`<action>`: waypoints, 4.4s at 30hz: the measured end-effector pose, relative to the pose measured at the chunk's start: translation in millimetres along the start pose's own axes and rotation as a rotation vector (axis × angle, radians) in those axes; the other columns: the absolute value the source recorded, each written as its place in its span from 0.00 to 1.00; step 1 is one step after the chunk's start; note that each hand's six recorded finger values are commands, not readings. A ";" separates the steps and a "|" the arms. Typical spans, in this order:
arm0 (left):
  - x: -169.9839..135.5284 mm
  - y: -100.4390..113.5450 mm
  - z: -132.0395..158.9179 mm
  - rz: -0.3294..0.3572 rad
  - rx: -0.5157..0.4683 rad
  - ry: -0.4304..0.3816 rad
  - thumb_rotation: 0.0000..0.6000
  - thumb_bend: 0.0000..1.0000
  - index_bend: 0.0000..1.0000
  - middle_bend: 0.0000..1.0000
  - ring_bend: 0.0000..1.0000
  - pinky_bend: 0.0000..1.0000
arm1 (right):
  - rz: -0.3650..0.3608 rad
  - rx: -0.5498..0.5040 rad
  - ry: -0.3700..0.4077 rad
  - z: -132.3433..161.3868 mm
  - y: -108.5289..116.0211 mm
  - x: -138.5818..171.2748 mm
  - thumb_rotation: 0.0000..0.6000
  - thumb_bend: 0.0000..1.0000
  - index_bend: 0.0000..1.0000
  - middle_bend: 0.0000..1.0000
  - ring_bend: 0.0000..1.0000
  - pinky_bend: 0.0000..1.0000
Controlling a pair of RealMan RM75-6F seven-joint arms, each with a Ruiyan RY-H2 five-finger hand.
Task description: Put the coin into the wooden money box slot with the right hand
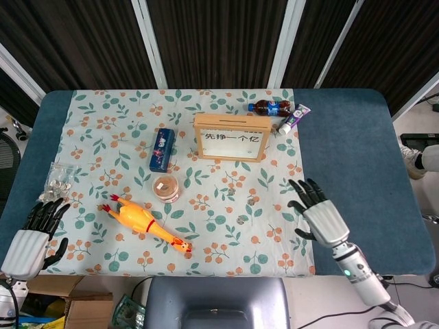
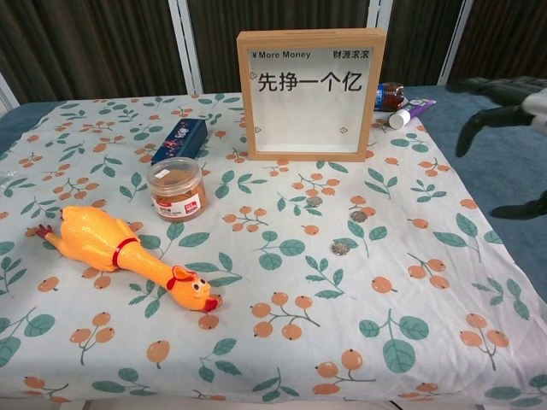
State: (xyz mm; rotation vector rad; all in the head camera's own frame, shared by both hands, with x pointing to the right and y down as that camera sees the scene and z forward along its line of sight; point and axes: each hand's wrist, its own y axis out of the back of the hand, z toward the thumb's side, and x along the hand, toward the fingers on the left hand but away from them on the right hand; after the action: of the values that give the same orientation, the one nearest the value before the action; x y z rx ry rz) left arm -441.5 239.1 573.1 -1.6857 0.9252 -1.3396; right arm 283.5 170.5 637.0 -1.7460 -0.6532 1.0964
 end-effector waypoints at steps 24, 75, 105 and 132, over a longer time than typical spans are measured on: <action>0.9 0.2 -2.7 -0.014 -0.018 -0.002 1.00 0.48 0.00 0.00 0.00 0.04 | 0.097 -0.061 0.069 59.5 -78.6 -67.5 1.00 0.41 0.63 0.15 0.00 0.00; -2.8 6.5 -6.4 0.003 -0.037 -0.005 1.00 0.48 0.00 0.00 0.00 0.04 | 0.203 0.000 0.110 88.4 -105.5 -90.1 1.00 0.47 0.57 0.15 0.00 0.00; -3.8 7.7 -7.4 0.007 -0.040 -0.004 1.00 0.48 0.00 0.00 0.00 0.04 | 0.218 0.010 0.113 94.4 -107.1 -97.4 1.00 0.47 0.58 0.15 0.00 0.00; -7.2 13.2 -8.9 0.034 -0.063 -0.022 1.00 0.48 0.00 0.00 0.00 0.04 | 0.200 -0.007 0.119 103.6 -107.3 -104.7 1.00 0.51 0.65 0.17 0.00 0.00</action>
State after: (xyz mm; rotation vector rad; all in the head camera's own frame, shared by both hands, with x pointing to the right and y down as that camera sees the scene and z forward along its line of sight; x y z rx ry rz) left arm -452.5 238.6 559.5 -1.7212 0.9884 -1.2786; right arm 148.0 176.0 758.6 -1.8979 -0.4168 1.1156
